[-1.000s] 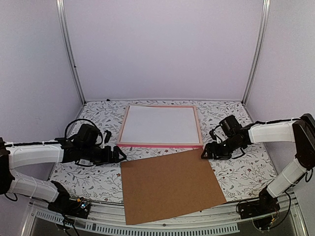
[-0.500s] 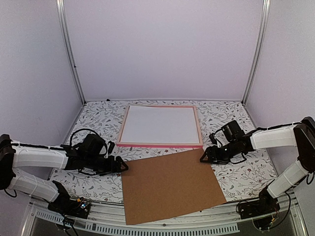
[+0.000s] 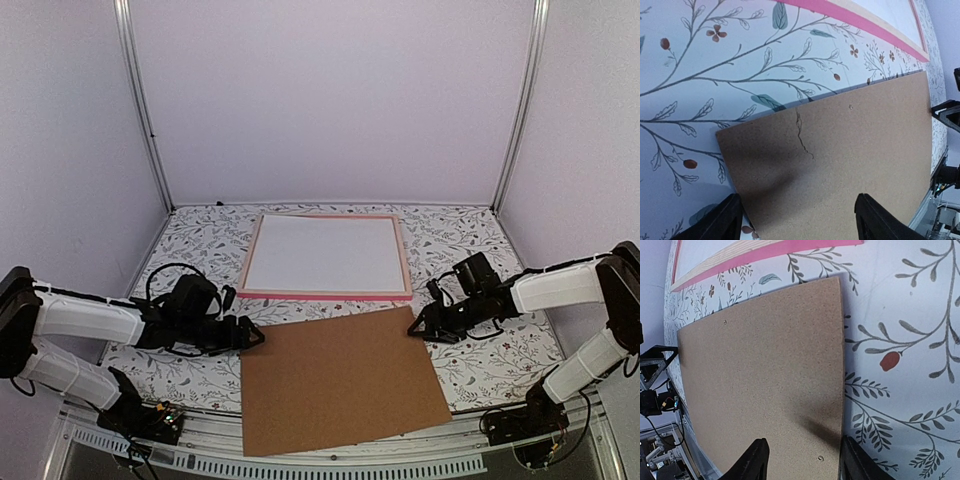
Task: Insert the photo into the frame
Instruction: Pick up the backboard from the center of the board.
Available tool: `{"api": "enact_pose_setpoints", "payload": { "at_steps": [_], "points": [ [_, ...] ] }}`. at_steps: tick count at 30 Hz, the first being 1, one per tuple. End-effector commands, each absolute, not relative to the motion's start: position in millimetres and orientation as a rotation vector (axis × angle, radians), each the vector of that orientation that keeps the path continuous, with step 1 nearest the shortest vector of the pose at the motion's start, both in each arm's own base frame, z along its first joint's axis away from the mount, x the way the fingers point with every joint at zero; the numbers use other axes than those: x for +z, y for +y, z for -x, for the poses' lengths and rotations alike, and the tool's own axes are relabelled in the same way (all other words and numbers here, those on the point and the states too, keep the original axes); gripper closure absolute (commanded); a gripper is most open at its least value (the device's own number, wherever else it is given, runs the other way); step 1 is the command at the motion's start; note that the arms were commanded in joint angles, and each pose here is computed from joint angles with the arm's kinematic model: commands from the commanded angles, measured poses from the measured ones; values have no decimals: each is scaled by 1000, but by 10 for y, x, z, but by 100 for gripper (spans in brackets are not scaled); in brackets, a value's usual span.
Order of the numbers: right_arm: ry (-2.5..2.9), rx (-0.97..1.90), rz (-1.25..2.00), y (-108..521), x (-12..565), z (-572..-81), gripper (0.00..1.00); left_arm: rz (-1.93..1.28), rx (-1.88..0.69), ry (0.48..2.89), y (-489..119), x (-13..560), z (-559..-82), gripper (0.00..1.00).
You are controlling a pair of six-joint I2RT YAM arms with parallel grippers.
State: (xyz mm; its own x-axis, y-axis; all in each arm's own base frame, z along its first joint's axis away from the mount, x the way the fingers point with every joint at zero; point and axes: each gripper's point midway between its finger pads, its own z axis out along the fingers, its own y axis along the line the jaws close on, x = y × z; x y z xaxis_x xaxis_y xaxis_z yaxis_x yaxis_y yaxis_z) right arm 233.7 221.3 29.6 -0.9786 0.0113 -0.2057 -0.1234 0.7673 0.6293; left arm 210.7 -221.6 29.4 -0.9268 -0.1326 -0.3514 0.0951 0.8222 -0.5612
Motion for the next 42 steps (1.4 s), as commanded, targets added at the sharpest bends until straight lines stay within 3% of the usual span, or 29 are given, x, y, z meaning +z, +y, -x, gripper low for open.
{"api": "enact_pose_setpoints", "payload": {
  "at_steps": [1,13,31,36,42],
  "points": [
    [2637,1261,166,2507,651,-2336,53,21,-815,2671,-2185,173,-1984,20],
    [2478,1490,170,2568,988,-2556,68,43,-783,2645,-2142,210,-2036,20],
    [2362,1816,437,2783,1308,-2485,75,40,-770,2631,-2155,222,-2088,20],
    [2393,1756,480,2791,1308,-2548,77,37,-764,2625,-2157,248,-2102,20],
    [2427,1641,492,2768,1351,-2677,88,17,-724,2627,-2115,275,-2110,18]
  ]
}}
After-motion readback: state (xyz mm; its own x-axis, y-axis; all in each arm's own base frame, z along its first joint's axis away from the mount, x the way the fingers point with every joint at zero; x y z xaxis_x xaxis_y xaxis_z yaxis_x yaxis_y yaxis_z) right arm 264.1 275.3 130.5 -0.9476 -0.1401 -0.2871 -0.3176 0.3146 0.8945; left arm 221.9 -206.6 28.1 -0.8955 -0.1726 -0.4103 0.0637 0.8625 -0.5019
